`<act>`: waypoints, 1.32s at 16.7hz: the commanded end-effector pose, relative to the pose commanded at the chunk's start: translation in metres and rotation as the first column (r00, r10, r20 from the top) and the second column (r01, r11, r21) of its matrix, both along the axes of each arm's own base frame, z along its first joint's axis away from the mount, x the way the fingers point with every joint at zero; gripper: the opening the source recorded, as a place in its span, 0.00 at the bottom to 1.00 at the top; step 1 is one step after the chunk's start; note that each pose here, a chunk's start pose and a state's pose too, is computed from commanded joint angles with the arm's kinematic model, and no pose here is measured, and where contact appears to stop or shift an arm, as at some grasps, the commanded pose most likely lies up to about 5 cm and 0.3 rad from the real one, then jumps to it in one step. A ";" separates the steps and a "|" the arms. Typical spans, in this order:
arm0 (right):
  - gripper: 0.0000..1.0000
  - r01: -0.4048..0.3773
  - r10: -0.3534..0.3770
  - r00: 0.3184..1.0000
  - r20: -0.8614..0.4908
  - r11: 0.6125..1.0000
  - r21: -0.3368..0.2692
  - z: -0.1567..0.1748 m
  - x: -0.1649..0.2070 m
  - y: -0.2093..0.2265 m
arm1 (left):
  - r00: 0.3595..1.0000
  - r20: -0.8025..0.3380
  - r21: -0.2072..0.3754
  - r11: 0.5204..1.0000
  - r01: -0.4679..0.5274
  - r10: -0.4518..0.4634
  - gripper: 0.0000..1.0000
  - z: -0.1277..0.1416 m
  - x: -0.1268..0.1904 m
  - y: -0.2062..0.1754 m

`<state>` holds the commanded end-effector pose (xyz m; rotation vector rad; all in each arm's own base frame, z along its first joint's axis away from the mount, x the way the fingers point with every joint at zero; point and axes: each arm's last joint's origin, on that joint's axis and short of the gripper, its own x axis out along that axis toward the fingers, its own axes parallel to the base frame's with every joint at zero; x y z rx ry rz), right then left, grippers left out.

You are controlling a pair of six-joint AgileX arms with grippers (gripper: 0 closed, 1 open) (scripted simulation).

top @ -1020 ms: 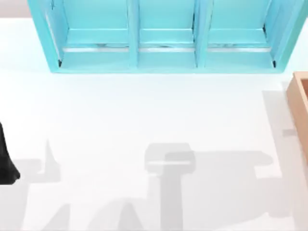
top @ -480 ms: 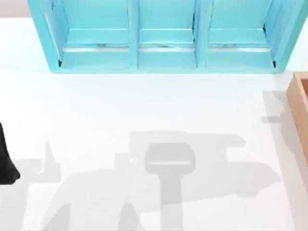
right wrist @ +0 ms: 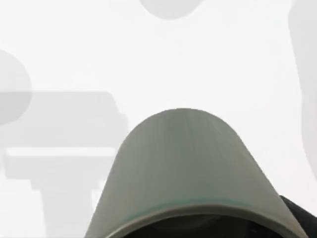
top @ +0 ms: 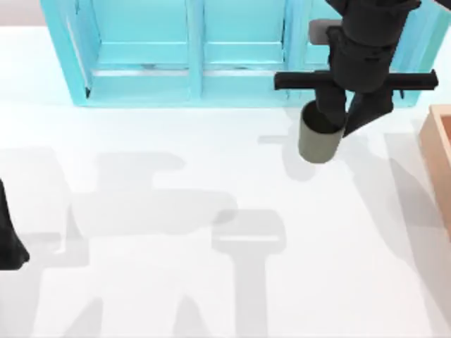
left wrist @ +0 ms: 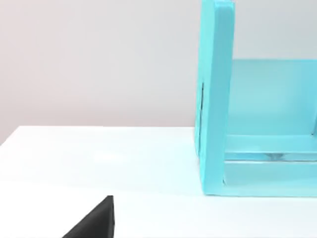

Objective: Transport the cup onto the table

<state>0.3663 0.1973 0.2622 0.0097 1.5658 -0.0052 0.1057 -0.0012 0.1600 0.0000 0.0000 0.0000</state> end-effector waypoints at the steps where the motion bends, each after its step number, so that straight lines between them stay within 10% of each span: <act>1: 0.00 0.000 0.000 1.000 0.003 1.000 0.002 -0.002 -0.002 0.022 | 1.000 0.000 0.000 1.000 0.000 0.000 1.00 0.000 0.000 0.000; 22: 0.00 0.001 -0.001 1.000 0.001 1.000 0.001 -0.078 -0.016 0.089 | 1.000 0.000 0.000 1.000 0.000 0.000 1.00 0.000 0.000 0.000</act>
